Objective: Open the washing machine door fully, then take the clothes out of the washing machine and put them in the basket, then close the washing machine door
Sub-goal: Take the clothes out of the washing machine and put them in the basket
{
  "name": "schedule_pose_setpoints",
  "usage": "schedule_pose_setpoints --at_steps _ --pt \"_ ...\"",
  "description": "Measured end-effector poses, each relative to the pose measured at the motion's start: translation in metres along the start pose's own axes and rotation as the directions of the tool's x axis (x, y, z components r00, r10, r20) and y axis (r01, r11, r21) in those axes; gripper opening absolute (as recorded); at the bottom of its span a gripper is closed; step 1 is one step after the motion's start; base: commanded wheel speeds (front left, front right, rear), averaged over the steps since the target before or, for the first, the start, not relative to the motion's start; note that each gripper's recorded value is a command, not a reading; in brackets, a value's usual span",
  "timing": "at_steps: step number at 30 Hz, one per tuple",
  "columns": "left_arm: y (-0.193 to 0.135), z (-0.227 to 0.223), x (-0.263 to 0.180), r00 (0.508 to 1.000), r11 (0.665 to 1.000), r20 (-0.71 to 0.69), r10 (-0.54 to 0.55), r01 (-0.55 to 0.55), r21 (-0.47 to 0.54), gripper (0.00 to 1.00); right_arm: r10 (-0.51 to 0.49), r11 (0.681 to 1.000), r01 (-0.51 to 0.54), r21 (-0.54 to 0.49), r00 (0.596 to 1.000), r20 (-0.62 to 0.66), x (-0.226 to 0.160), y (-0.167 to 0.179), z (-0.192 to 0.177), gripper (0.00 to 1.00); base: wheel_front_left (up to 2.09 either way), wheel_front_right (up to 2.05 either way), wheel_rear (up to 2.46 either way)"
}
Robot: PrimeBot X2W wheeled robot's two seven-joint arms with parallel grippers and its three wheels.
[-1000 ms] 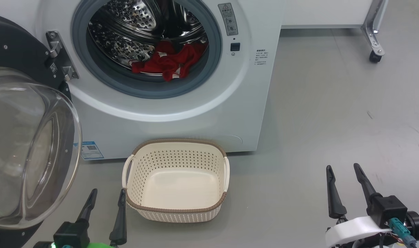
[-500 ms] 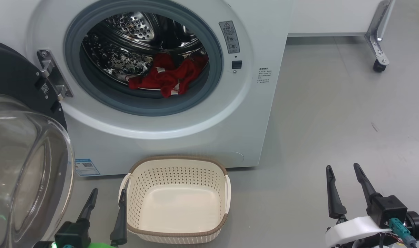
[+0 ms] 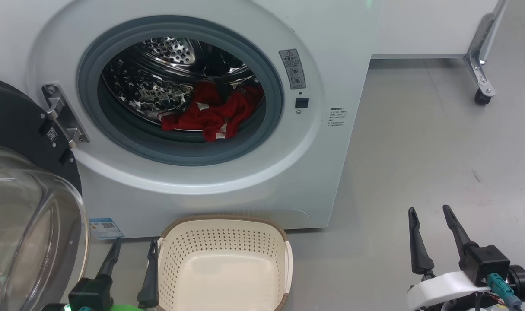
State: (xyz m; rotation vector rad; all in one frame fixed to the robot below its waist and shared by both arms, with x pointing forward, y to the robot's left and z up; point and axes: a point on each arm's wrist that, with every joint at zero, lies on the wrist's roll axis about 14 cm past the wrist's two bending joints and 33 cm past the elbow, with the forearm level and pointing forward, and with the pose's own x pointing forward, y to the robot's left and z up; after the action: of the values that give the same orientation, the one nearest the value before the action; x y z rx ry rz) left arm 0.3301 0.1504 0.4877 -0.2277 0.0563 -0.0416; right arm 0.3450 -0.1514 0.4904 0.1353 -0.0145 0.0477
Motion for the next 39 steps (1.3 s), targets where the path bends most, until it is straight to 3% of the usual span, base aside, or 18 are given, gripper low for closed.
schedule_pose_setpoints --at_steps 29,39 --pt "0.005 -0.005 0.003 1.0 1.0 -0.022 0.02 -0.02 0.001 1.0 0.004 1.0 -0.004 0.004 1.0 -0.017 0.002 0.002 -0.005 1.0 0.13 -0.13 0.0" --pt "-0.002 -0.016 0.026 0.997 1.0 -0.076 -0.007 0.007 -0.002 1.0 -0.007 1.0 0.007 -0.005 0.999 -0.033 0.01 -0.005 -0.01 1.0 0.0 0.0 0.0"
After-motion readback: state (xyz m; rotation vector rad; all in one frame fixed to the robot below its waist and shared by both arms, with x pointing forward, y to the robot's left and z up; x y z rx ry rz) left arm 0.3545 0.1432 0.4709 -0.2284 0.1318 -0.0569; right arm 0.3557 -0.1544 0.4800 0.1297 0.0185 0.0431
